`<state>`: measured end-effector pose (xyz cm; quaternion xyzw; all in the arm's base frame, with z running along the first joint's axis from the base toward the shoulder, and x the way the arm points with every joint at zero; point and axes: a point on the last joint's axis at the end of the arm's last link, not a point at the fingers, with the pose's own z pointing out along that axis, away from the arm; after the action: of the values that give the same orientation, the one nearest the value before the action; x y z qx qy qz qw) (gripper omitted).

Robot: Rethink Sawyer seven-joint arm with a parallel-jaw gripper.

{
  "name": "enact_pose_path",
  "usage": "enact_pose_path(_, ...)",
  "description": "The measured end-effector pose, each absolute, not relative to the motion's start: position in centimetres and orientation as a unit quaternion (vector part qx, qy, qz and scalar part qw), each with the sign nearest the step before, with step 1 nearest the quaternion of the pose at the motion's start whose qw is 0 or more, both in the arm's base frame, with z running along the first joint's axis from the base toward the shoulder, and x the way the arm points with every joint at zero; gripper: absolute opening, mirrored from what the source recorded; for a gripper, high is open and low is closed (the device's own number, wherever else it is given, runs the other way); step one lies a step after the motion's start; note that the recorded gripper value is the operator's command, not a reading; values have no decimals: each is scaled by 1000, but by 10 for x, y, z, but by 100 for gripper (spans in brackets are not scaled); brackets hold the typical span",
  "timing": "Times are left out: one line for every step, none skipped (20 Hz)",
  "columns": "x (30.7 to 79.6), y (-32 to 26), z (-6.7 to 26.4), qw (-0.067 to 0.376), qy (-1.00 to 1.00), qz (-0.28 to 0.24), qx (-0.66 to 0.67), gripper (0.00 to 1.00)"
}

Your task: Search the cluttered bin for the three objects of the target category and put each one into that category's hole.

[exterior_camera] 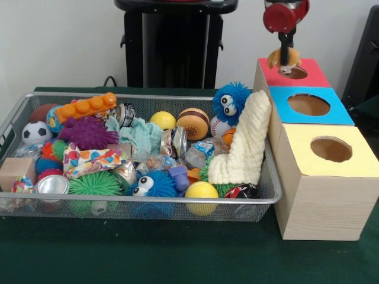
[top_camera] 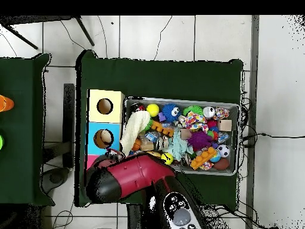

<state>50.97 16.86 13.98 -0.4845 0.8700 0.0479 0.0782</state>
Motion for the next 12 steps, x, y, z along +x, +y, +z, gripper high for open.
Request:
enact_pose_path(508,171,138,81,869,48,-486,0)
enact_pose_path(506,174,136,83,868,49,-487,0)
enact_pose_path(500,181,132,89,865,50,-491,0)
enact_pose_path(496,187,128,94,863,52,-493,0)
enact_pose_path(492,191,125,98,861,53,-495,0)
enact_pose_path(489,195,122,101,860,54,-497,0)
enact_pose_path(487,198,120,103,859,55,-498,0)
enact_pose_path(485,201,118,106,858,55,-499,0)
enact_pose_path(483,204,115,109,857,56,-501,0)
enact_pose_path(481,206,112,111,856,56,-501,0)
enact_pose_path(480,208,111,112,856,56,-501,0)
enact_pose_path(478,210,107,113,856,56,-502,0)
